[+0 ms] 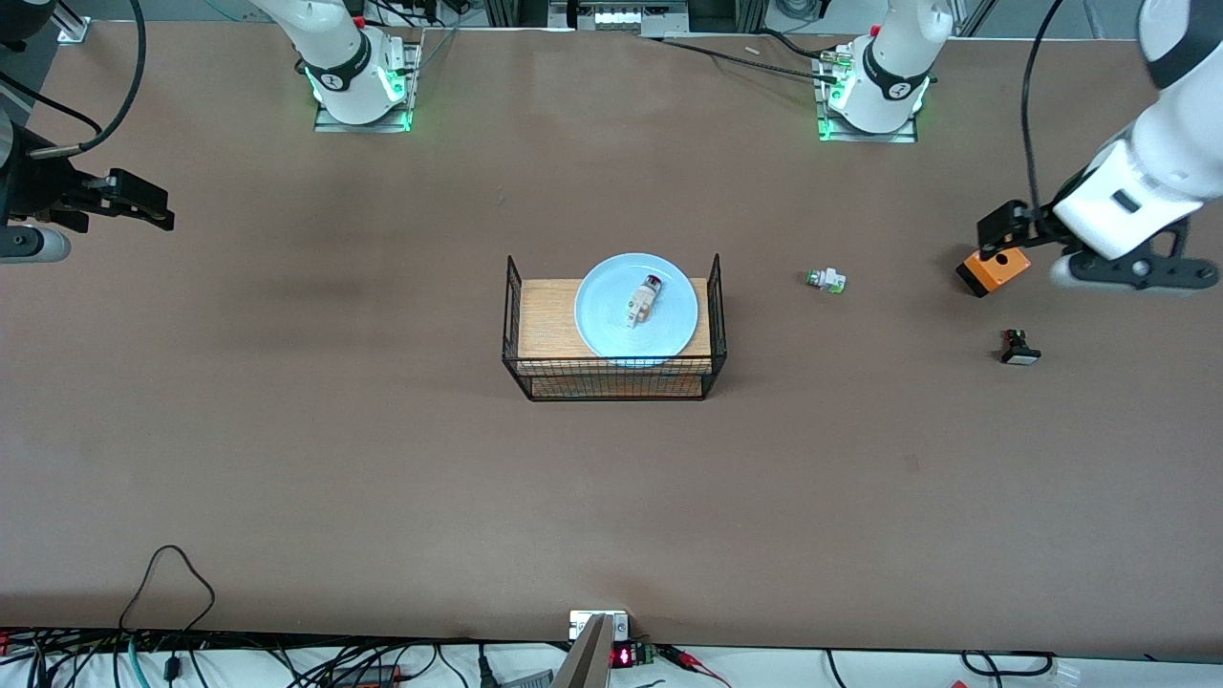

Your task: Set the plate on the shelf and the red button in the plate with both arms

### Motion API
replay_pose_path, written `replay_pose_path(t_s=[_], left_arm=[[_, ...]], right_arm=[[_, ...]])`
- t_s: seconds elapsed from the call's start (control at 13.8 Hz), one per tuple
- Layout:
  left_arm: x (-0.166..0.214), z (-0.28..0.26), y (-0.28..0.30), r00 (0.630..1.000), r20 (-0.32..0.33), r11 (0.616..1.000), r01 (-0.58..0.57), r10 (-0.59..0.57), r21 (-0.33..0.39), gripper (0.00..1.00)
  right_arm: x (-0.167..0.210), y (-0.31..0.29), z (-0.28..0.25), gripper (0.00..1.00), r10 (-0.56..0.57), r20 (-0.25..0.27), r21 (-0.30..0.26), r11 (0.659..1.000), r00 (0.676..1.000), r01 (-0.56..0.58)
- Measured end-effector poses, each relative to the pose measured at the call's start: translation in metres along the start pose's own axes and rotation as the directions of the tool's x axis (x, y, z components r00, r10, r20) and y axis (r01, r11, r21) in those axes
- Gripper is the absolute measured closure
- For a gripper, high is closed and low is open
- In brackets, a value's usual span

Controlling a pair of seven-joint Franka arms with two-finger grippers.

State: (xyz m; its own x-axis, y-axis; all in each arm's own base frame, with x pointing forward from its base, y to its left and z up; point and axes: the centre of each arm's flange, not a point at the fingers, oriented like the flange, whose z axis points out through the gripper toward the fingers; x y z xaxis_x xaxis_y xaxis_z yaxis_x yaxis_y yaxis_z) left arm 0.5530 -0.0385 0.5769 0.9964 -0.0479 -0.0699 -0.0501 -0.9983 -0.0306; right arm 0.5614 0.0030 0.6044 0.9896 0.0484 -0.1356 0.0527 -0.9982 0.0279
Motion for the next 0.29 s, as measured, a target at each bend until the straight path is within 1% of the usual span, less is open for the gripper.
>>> replay_pose_path(t_s=[0.29], left_arm=[[-0.0135,0.0015,-0.0054,1.0,0.003,1.0,0.01,-0.01,0.002,0.0]], right_arm=[[0.0,0.0007,0.0,0.0,0.001,0.0,0.0,1.0,1.0,-0.001]])
